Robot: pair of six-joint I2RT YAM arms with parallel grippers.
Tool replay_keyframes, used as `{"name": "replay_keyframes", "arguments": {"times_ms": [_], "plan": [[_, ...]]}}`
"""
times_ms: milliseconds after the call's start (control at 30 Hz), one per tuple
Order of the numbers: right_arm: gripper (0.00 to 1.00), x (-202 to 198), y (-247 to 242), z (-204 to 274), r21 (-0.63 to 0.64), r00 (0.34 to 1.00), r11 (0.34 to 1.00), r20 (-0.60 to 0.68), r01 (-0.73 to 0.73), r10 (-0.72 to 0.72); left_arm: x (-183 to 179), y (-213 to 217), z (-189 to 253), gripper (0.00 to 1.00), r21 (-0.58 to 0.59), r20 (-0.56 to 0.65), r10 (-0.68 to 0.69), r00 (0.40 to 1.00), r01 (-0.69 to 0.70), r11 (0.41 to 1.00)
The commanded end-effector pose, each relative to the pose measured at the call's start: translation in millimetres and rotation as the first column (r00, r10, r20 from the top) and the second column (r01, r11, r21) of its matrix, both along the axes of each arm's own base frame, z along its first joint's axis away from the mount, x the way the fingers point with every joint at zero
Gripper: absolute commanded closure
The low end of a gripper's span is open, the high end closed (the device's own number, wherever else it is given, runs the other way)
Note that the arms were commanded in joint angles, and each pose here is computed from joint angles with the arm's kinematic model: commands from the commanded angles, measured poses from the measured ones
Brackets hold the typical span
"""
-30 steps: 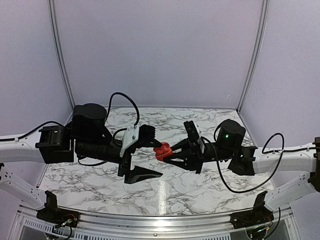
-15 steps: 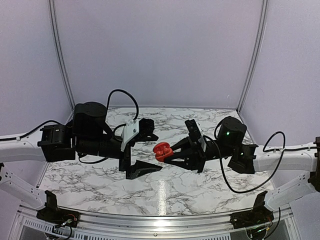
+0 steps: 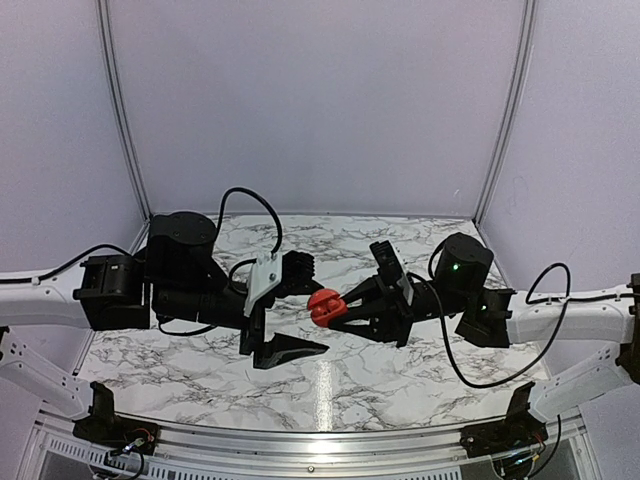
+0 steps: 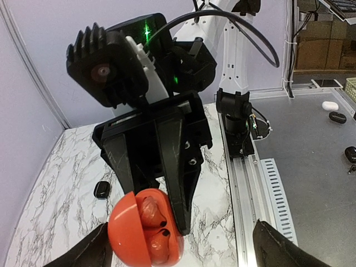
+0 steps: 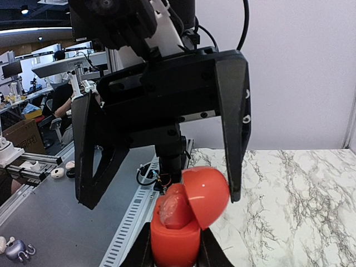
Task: Insert the wireless bluetooth earbuds into the charging case
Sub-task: Close the charging case, then pass from the right arm to the left
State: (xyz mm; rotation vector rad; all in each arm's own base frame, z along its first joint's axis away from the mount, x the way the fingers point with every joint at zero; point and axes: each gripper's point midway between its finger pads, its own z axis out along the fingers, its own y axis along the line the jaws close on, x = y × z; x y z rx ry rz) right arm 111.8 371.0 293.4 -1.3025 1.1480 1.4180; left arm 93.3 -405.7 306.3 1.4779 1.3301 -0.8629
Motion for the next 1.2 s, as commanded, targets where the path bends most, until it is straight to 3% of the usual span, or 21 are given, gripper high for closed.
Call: {"name": "replay_keyframes", "arguments": {"times_ms": [0,233,500,733,1000,1167], "plan": [[1.00,14,2,14,0.035,0.999,0.998,0.001,0.053,-0.053,-21,-5,8,0.11,-0.021,0.049,-0.066,0.997,0.067,0.998],[1.00,21,1,18,0.042,0.997,0.996,-0.024,0.076,-0.075,-23,-9,-8,0.12,0.040,0.109,-0.055,0.993,0.051,0.998],[1.00,37,2,21,0.041,0.986,0.990,-0.108,0.133,-0.128,-18,-14,-28,0.13,0.136,0.258,-0.001,0.966,-0.036,0.990],[1.00,56,-7,27,0.064,0.959,0.980,-0.226,0.189,-0.170,-5,-18,-52,0.13,0.234,0.420,0.059,0.906,-0.171,0.957],[1.00,66,-6,27,0.035,0.937,0.973,-0.280,0.230,-0.211,9,-19,-56,0.10,0.246,0.476,0.119,0.871,-0.262,0.933],[1.00,71,-6,26,0.023,0.922,0.967,-0.307,0.253,-0.234,20,-19,-50,0.21,0.214,0.510,0.175,0.842,-0.322,0.922]]}}
